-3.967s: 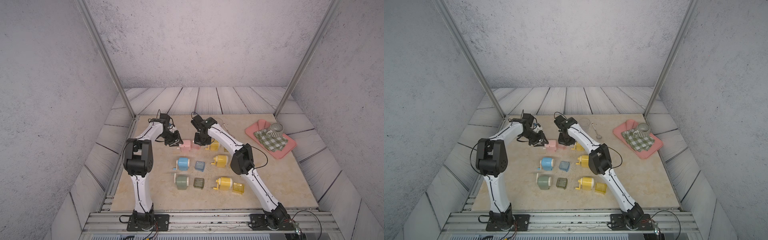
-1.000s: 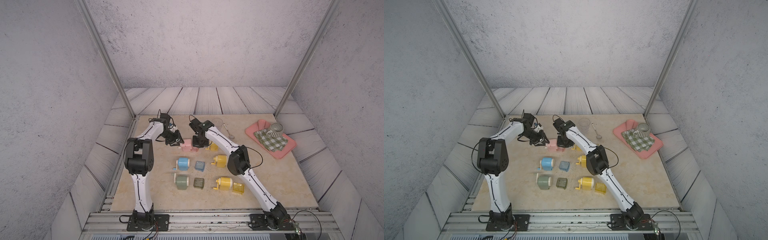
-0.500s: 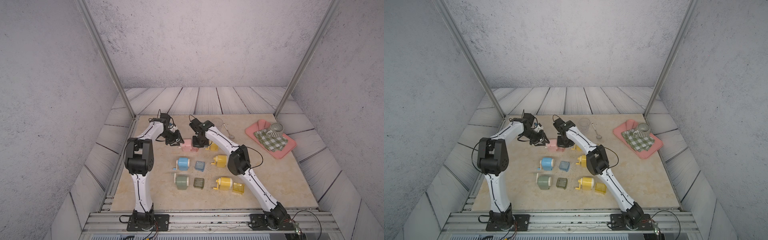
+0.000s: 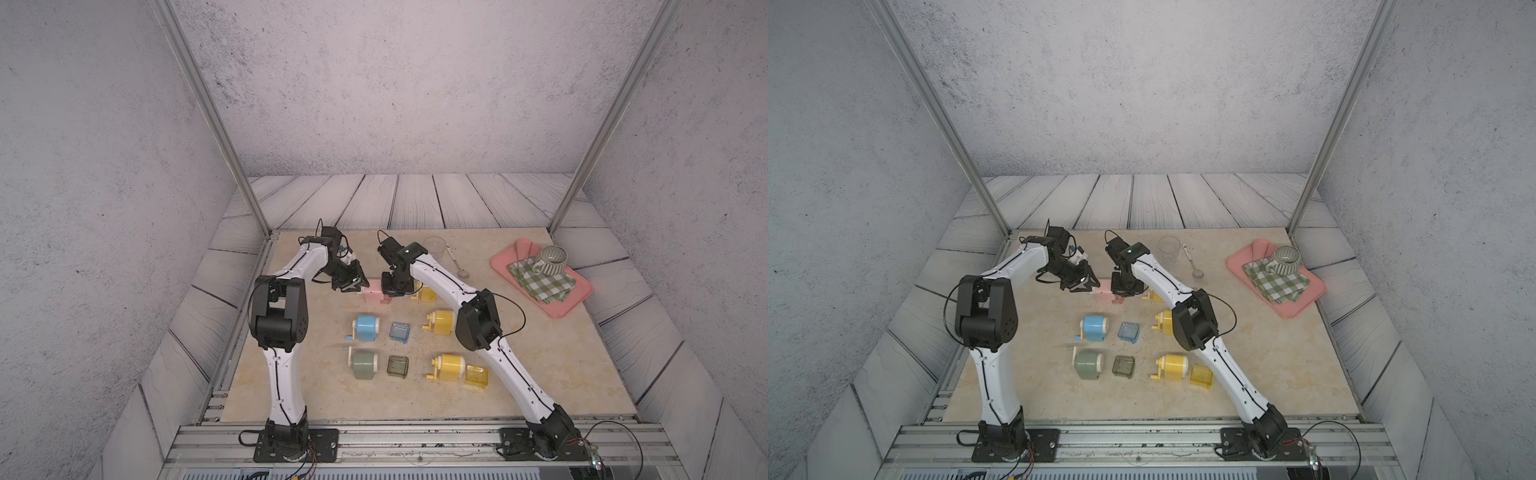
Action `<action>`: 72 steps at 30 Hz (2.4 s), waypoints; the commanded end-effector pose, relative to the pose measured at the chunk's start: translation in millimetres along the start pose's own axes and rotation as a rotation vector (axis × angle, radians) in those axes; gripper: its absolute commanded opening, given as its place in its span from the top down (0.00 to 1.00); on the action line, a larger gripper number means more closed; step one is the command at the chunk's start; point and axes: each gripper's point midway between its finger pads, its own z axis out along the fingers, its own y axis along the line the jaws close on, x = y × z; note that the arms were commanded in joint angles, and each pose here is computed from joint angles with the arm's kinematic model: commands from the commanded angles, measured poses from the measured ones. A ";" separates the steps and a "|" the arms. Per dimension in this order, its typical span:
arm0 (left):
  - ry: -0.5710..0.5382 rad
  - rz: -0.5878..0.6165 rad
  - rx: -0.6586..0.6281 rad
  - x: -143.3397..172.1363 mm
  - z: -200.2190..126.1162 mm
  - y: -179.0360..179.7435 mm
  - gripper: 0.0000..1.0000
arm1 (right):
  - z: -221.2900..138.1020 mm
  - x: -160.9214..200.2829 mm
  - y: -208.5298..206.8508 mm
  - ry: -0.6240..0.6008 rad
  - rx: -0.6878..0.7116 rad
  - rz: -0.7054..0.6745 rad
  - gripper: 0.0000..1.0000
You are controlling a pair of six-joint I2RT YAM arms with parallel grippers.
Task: Put the tray back into the pencil sharpener
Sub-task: Close the container of the pencil sharpener.
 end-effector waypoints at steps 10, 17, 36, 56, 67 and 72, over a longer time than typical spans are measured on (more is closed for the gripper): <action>0.031 -0.005 -0.045 6.4 8.6 12.9 0.62 | -43.1 -6.5 18.0 -0.048 -0.080 0.038 0.81; 0.034 -0.006 -0.044 7.7 8.6 12.4 0.62 | -60.8 -8.1 11.2 -0.071 -0.064 0.050 0.75; 0.036 -0.011 -0.036 9.6 9.1 12.4 0.63 | -48.8 1.4 -23.8 -0.033 0.065 0.110 0.89; 0.037 -0.009 -0.038 10.1 10.0 11.8 0.63 | -17.7 3.4 -1.2 0.029 -0.054 0.126 0.93; 0.039 -0.012 -0.037 9.9 10.8 12.2 0.63 | -17.6 -0.8 14.4 0.021 -0.144 0.117 0.94; 0.039 -0.012 -0.036 10.0 10.8 12.0 0.63 | -19.1 -2.7 21.1 0.015 -0.179 0.115 0.94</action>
